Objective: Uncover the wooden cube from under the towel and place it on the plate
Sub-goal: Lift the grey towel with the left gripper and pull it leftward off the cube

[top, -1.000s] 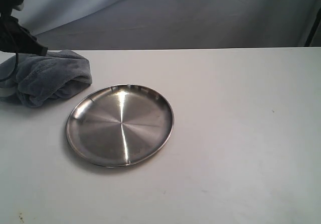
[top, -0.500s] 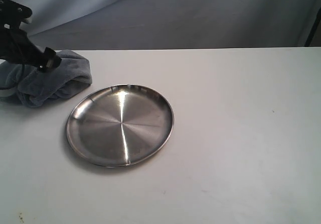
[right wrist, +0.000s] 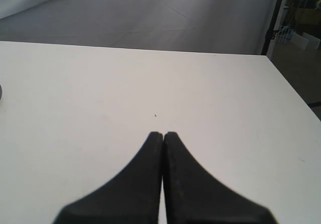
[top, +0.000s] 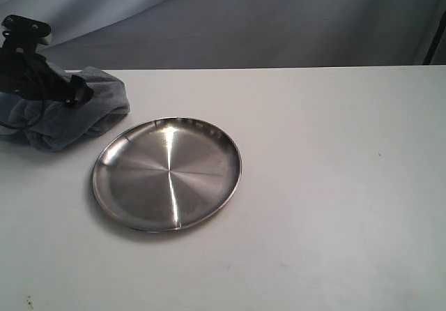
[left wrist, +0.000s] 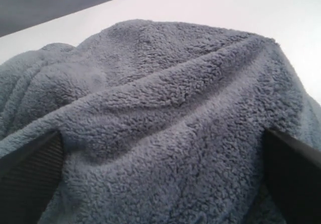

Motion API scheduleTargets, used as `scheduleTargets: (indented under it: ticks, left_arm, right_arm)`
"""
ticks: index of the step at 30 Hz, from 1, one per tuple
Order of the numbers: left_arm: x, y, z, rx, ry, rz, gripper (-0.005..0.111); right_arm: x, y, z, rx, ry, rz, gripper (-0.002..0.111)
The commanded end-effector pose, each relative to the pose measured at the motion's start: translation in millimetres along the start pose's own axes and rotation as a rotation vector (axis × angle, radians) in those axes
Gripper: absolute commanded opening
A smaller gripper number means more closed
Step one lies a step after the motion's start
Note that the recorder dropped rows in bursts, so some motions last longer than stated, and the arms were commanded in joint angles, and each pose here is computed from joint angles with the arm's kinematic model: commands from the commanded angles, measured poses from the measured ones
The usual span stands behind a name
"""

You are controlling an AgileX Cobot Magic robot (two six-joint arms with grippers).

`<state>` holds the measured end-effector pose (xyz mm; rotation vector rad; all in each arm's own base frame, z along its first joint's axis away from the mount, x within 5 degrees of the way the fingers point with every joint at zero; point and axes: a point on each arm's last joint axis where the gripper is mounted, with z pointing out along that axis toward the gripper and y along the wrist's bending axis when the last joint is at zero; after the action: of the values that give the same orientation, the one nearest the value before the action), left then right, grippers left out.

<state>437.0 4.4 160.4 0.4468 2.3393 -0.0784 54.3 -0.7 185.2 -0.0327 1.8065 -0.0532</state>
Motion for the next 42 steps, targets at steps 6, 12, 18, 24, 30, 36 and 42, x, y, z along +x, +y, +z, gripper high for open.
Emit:
scheduleTargets:
  ticks: [6, 12, 18, 24, 30, 36, 42]
  left_arm:
    - [10, 0.3, 9, 0.006, 0.034, 0.018, 0.067]
    - [12, -6.2, 8, 0.078, 0.064, 0.021, 0.006]
    - [6, -11.8, -5, 0.134, 0.073, 0.007, 0.0]
    - [-5, -19.5, -45, 0.193, 0.161, -0.006, 0.0]
    - [-22, -27.7, -97, 0.223, 0.173, 0.053, 0.0]
    - [-16, -39.1, -139, 0.219, 0.175, 0.073, 0.0]
    - [20, -54.3, -145, 0.257, 0.268, 0.001, 0.0]
  right_arm:
    - [0, 0, 0, 0.0, -0.016, -0.003, 0.0]
    - [0, 0, 0, 0.0, -0.016, -0.003, 0.0]
    - [0, 0, 0, 0.0, -0.016, -0.003, 0.0]
    - [0, 0, 0, 0.0, -0.016, -0.003, 0.0]
    - [0, 0, 0, 0.0, -0.016, -0.003, 0.0]
    - [0, 0, 0, 0.0, -0.016, -0.003, 0.0]
    - [0, 0, 0, 0.0, -0.016, -0.003, 0.0]
